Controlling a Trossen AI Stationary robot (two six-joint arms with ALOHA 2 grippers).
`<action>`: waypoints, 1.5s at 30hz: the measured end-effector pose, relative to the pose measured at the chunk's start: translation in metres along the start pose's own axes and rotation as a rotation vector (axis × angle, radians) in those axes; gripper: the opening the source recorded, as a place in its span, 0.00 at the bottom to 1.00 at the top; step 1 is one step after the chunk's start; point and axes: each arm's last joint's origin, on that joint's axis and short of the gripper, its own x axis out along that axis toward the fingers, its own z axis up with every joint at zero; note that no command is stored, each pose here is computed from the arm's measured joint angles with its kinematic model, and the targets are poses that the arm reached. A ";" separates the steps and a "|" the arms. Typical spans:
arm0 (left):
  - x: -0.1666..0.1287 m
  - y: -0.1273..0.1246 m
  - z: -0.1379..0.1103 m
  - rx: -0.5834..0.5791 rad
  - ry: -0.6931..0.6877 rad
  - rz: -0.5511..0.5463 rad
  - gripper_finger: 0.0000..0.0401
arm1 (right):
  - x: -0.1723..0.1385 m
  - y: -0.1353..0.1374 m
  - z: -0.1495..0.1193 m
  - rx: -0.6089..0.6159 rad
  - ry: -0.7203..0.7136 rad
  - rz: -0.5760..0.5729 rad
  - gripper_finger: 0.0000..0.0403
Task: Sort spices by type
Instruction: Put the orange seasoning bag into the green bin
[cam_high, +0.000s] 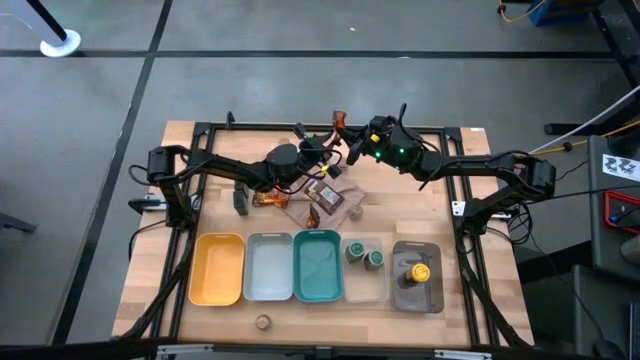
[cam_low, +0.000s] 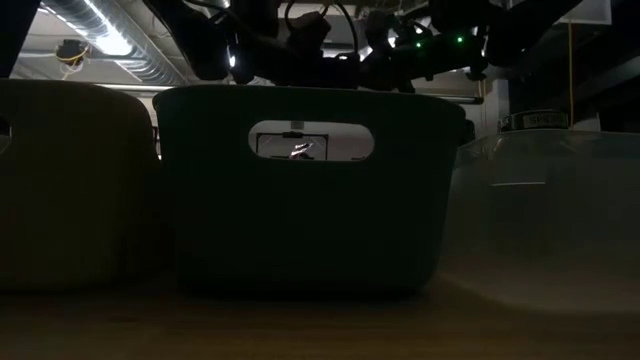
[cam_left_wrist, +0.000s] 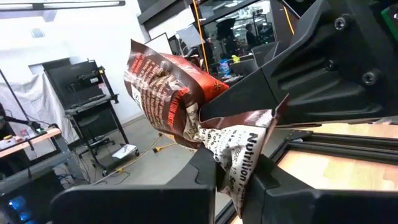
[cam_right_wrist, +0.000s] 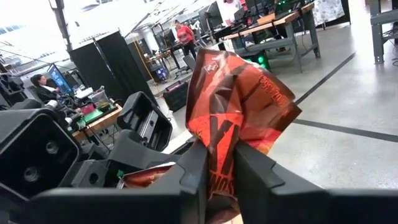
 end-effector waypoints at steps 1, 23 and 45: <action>0.000 0.000 0.000 0.001 0.000 0.000 0.04 | 0.000 0.000 0.000 0.000 0.000 0.000 0.18; -0.050 -0.001 0.041 -0.073 0.205 -0.179 0.02 | -0.026 0.000 0.025 -0.306 0.055 -0.005 0.51; -0.156 0.005 0.067 -0.971 1.083 -0.656 0.03 | -0.050 -0.008 0.017 -0.456 0.326 -0.085 0.51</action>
